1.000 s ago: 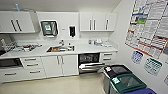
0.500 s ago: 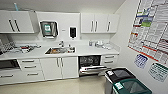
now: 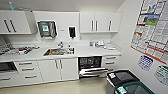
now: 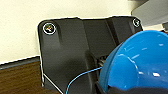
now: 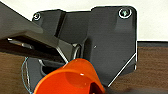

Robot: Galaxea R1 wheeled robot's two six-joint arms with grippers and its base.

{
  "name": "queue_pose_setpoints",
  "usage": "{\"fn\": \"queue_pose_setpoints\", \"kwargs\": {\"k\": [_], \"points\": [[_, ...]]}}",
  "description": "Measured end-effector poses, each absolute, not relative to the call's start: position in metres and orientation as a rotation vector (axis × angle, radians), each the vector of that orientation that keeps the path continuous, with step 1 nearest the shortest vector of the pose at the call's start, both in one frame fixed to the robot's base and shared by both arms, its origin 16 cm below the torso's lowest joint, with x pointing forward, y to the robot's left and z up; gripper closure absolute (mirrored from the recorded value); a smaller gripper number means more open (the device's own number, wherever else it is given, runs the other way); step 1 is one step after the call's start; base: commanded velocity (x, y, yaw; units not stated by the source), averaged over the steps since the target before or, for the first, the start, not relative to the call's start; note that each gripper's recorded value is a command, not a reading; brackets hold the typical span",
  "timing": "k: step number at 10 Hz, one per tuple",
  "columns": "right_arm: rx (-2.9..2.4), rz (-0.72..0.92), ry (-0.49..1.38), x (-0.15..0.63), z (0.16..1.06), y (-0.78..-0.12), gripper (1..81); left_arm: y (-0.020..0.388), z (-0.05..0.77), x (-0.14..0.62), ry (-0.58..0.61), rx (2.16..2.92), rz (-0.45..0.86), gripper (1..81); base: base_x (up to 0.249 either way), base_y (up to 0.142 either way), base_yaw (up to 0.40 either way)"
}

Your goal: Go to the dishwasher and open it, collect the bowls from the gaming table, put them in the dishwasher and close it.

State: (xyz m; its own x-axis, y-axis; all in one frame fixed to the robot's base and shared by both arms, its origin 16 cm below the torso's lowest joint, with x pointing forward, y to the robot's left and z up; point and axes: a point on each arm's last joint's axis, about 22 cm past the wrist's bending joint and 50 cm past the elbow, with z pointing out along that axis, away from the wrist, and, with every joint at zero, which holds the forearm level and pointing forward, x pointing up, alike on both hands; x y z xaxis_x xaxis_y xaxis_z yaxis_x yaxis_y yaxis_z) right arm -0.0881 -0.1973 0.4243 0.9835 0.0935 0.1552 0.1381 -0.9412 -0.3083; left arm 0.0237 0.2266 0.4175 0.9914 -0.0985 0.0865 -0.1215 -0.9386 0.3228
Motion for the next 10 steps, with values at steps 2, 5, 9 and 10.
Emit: {"fn": "queue_pose_setpoints", "kwargs": {"k": [2, 5, 9, 10], "points": [[-2.774, -0.195, -0.162, -0.09, 0.427, -0.175, 81.1, 0.246, 0.416, 0.021, -0.162, 2.839, 0.088, 81.1, 0.169, 0.0, 0.0], [-2.789, -0.202, -0.168, -0.086, 0.426, -0.187, 81.1, 0.234, 0.417, 0.024, -0.161, 2.819, 0.097, 81.1, 0.181, 0.0, 0.0], [-2.788, -0.205, -0.162, -0.086, 0.426, -0.186, 81.1, 0.237, 0.417, 0.025, -0.161, 2.823, 0.098, 81.1, 0.193, 0.0, 0.0], [-2.792, -0.204, -0.161, -0.087, 0.425, -0.188, 81.1, 0.236, 0.417, 0.024, -0.161, 2.82, 0.097, 81.1, 0.193, 0.0, 0.0]]}}
